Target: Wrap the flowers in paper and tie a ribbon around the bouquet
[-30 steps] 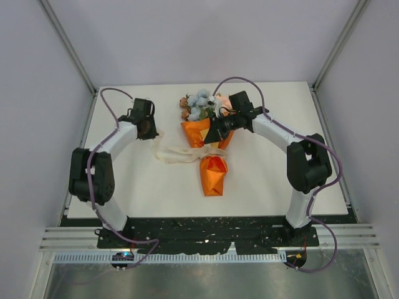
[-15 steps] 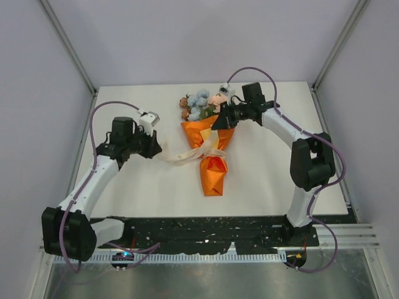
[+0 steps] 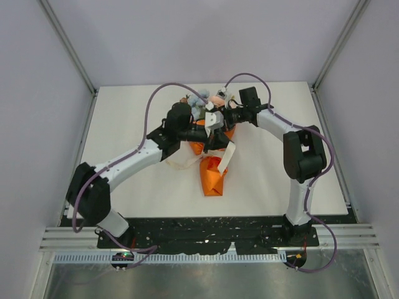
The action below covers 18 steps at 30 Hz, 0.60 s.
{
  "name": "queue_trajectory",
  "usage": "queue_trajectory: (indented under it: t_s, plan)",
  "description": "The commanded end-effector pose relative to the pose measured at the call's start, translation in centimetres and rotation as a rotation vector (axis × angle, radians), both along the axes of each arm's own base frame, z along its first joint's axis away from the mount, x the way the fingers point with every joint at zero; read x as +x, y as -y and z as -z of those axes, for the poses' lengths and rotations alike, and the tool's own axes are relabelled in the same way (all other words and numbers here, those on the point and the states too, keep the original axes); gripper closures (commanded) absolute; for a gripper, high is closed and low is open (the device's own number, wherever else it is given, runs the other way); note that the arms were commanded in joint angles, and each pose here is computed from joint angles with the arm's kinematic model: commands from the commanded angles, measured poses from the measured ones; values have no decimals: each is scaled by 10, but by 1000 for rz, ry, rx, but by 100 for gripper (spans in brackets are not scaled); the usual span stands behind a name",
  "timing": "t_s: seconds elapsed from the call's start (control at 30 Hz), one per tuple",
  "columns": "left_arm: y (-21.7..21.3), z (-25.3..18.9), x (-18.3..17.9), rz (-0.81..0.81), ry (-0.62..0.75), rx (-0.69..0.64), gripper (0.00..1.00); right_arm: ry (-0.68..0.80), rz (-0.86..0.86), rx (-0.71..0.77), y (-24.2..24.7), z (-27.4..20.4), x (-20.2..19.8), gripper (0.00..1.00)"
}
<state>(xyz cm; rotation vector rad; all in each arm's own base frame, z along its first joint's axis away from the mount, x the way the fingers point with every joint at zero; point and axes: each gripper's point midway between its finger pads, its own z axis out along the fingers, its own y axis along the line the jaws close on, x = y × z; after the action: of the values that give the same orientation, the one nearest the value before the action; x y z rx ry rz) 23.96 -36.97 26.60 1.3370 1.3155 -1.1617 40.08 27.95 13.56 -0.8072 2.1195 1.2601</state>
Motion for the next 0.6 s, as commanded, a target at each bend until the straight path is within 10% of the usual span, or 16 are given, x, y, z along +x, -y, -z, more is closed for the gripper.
queue_trajectory:
  t_s: [0.0,0.23,0.43,0.57]
  plan:
    - [52,-58,20,108,167,-191,100,90,-56,108,-3,-32,13,95]
    - [74,4,39,146,220,-25,98,56,-67,149,10,-22,20,95]
    - [69,43,51,87,158,179,56,50,-79,169,9,-17,20,95]
    - [61,45,48,81,126,237,44,49,-83,173,10,-15,18,95]
